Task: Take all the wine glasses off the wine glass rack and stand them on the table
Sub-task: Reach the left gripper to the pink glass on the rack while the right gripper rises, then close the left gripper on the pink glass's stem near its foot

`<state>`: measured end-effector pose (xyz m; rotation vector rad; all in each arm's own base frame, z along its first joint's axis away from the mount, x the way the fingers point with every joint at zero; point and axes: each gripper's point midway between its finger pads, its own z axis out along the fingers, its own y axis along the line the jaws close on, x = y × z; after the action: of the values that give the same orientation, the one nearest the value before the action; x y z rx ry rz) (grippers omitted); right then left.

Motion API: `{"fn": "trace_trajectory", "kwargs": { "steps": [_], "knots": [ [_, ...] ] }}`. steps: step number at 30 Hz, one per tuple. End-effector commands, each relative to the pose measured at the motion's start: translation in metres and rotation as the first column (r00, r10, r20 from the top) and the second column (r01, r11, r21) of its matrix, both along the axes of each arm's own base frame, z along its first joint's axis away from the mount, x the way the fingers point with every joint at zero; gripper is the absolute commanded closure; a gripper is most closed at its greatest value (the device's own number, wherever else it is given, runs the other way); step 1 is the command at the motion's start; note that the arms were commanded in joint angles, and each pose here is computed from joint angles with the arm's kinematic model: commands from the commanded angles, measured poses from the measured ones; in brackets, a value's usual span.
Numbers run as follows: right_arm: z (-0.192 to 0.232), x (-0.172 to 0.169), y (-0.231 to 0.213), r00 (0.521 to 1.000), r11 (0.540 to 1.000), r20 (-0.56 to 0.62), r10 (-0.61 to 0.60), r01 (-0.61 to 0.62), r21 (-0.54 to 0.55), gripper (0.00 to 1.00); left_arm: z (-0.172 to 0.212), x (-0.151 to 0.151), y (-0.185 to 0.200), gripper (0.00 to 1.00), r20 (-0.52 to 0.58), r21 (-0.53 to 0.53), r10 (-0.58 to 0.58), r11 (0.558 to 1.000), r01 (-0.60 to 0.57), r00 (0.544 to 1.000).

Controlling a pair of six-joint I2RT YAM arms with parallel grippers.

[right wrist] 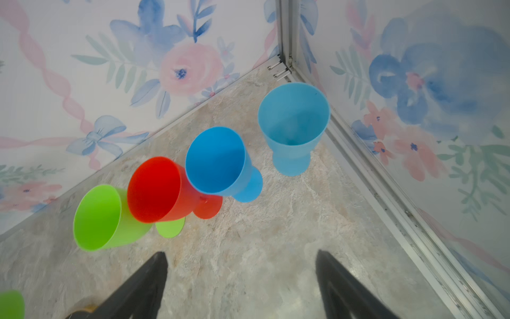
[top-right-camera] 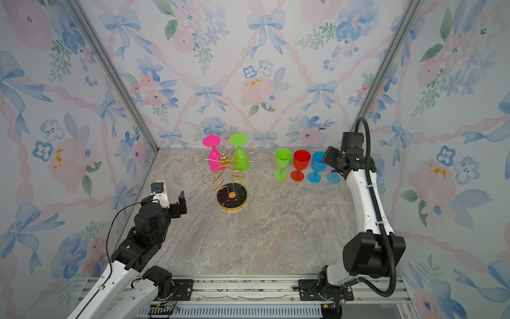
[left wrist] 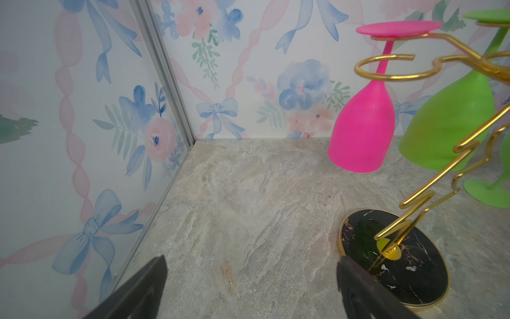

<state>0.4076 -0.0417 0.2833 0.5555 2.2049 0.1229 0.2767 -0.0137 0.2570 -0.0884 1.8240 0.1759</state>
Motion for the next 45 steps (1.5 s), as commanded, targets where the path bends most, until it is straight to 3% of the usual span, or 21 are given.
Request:
{"fn": "trace_trajectory", "kwargs": {
  "steps": [1, 5, 10, 16, 23, 27, 31, 42, 45],
  "knots": [
    [0.013, -0.006, 0.034, 0.977, 0.985, 0.128, 0.170, -0.172, -0.002, 0.12, 0.010, 0.011, -0.003, 0.02, 0.017, -0.058, -0.009, 0.998, 0.010, 1.000],
    [0.006, -0.033, 0.061, 0.951, 0.957, 0.112, 0.289, -0.289, -0.020, 0.12, 0.009, 0.025, 0.001, 0.03, -0.010, -0.102, 0.010, 0.995, -0.011, 1.000],
    [0.001, -0.058, 0.091, 0.909, 0.919, 0.141, 0.393, -0.393, -0.029, 0.13, 0.039, 0.042, 0.010, 0.04, 0.021, -0.154, 0.043, 0.987, -0.039, 0.999],
    [-0.015, -0.073, 0.113, 0.878, 0.888, 0.146, 0.455, -0.459, -0.008, 0.13, 0.071, 0.067, 0.018, 0.06, 0.022, -0.282, -0.021, 0.959, 0.026, 1.000],
    [-0.030, -0.080, 0.121, 0.873, 0.881, 0.145, 0.465, -0.473, 0.020, 0.13, 0.082, 0.111, 0.006, 0.12, 0.011, -0.519, -0.239, 0.829, 0.210, 0.971],
    [-0.034, -0.085, 0.122, 0.871, 0.878, 0.144, 0.469, -0.478, 0.029, 0.13, 0.084, 0.133, -0.010, 0.15, 0.004, -0.573, -0.343, 0.769, 0.283, 0.939],
    [-0.036, -0.090, 0.123, 0.871, 0.877, 0.145, 0.470, -0.479, 0.033, 0.13, 0.091, 0.150, -0.028, 0.18, 0.021, -0.639, -0.449, 0.681, 0.358, 0.893],
    [-0.039, -0.105, 0.127, 0.857, 0.865, 0.162, 0.489, -0.501, 0.039, 0.13, 0.104, 0.182, -0.061, 0.36, 0.065, -0.763, -0.622, 0.473, 0.440, 0.781],
    [-0.037, -0.107, 0.128, 0.854, 0.863, 0.170, 0.491, -0.504, 0.041, 0.13, 0.102, 0.187, -0.067, 0.41, 0.064, -0.778, -0.641, 0.448, 0.441, 0.765]
  ]
}}
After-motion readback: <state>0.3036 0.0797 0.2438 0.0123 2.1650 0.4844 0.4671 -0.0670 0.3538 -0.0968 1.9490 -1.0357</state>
